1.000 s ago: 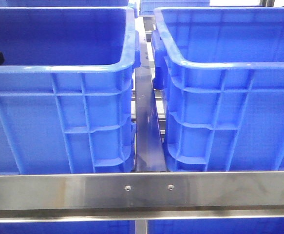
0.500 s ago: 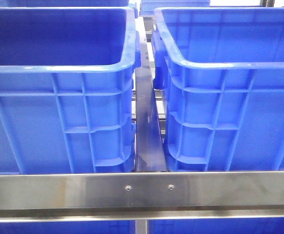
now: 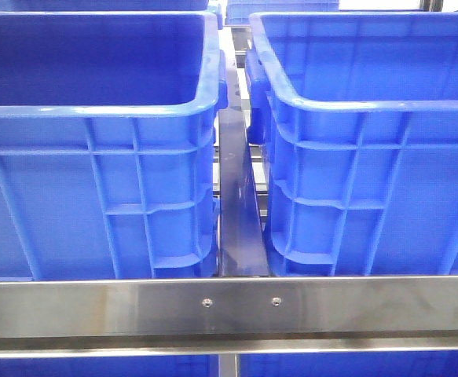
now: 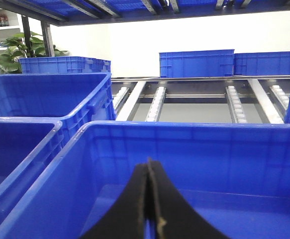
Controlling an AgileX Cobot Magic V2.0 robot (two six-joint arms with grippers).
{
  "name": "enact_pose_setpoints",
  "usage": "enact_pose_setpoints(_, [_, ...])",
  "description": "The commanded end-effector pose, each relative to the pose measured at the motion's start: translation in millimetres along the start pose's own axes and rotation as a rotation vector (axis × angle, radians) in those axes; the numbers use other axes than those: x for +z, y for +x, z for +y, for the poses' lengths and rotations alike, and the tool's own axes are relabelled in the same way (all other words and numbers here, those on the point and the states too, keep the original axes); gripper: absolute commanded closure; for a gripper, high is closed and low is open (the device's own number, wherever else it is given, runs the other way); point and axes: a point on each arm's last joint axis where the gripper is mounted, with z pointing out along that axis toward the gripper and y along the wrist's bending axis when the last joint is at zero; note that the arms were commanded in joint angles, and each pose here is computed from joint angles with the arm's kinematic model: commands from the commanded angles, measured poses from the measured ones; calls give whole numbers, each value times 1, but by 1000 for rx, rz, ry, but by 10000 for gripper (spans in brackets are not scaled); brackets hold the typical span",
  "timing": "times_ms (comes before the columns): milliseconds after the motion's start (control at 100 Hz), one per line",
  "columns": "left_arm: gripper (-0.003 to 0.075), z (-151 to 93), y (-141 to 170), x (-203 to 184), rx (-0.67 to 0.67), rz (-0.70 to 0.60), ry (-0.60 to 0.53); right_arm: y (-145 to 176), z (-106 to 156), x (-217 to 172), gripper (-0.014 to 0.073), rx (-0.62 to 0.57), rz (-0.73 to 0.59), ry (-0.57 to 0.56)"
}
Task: Pick red and yellow buttons and place in box
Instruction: 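Close the left gripper on the yellow button and lift it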
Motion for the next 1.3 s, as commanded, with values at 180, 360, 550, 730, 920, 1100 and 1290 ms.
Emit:
enact_pose_setpoints(180, [585, -24, 5, -75, 99, -275, 230, -8, 3, 0, 663, 4, -23, -30])
enact_pose_setpoints(360, [584, -39, 10, -96, 162, -333, 398, -8, 7, 0, 663, 4, -20, -67])
enact_pose_setpoints(550, [585, -53, 12, -104, 226, -355, 556, -7, 15, -1, 638, 3, -13, -160])
enact_pose_setpoints(730, [585, -62, 14, -111, 277, -378, 672, -6, 29, -1, 347, 37, 3, -325])
enact_pose_setpoints(920, [585, -77, 18, -117, 362, -381, 768, -7, 39, 4, -1, 163, 8, -480])
enact_pose_setpoints(1100, [584, -100, 25, -124, 458, -373, 861, -8, 50, 16, 16, 334, 73, -700])
enact_pose_setpoints(1290, [584, -114, 31, -129, 508, -367, 925, -13, 58, 34, 16, 468, 174, -936])
